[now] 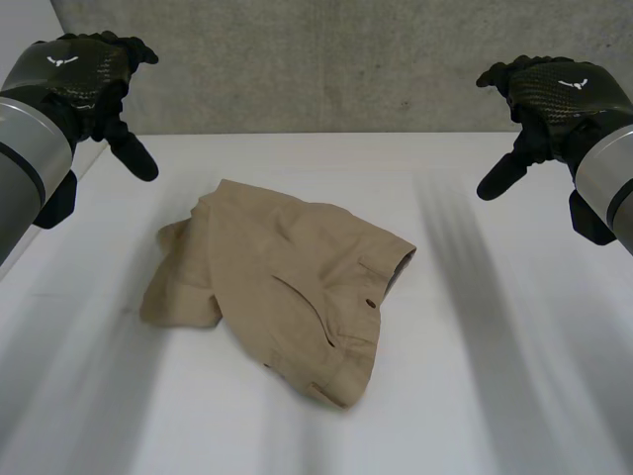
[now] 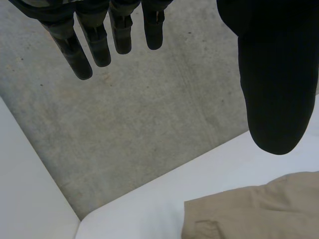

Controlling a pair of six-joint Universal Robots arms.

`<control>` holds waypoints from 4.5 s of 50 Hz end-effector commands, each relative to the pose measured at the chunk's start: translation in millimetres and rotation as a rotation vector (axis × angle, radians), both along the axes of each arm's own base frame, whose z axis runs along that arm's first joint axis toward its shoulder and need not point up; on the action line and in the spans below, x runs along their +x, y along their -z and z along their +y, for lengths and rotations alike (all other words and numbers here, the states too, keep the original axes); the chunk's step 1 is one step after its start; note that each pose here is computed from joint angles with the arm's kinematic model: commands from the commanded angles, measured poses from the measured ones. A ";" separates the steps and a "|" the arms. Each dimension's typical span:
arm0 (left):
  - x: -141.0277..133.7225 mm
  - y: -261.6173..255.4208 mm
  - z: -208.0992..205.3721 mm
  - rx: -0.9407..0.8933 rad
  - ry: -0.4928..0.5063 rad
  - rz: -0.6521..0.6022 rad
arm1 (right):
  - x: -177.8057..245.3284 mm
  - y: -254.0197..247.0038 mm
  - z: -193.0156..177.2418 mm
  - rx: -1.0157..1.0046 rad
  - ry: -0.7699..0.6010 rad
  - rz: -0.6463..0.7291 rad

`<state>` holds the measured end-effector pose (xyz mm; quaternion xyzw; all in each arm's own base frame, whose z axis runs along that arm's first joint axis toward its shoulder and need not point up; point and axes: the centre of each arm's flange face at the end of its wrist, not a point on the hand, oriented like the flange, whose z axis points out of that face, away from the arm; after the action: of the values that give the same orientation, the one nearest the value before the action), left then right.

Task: Fold the shorts.

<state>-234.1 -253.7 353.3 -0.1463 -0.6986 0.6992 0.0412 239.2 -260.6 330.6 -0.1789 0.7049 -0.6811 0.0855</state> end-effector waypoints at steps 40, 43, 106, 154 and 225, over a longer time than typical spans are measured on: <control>-25.5 84.8 -44.2 0.029 0.268 -0.264 | 41.3 61.7 57.2 0.281 -0.238 0.199; -28.8 102.2 -53.7 0.044 0.277 -0.285 | 49.2 85.3 60.4 0.389 -0.266 0.155; -50.7 -68.8 -148.3 -0.962 -0.220 -0.004 | 123.5 -80.8 -48.3 -1.150 0.198 0.230; 7.7 141.8 112.6 0.414 0.354 -0.560 | -28.4 120.7 82.2 0.373 -0.452 0.880; -22.2 193.9 14.2 0.206 0.112 -0.488 | 36.6 169.5 -4.2 0.033 -0.198 0.587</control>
<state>-266.9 -259.9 138.2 -0.3326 -0.7264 0.5965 -0.0769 283.4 -279.8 138.9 -0.4317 0.6820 -0.5877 -0.0562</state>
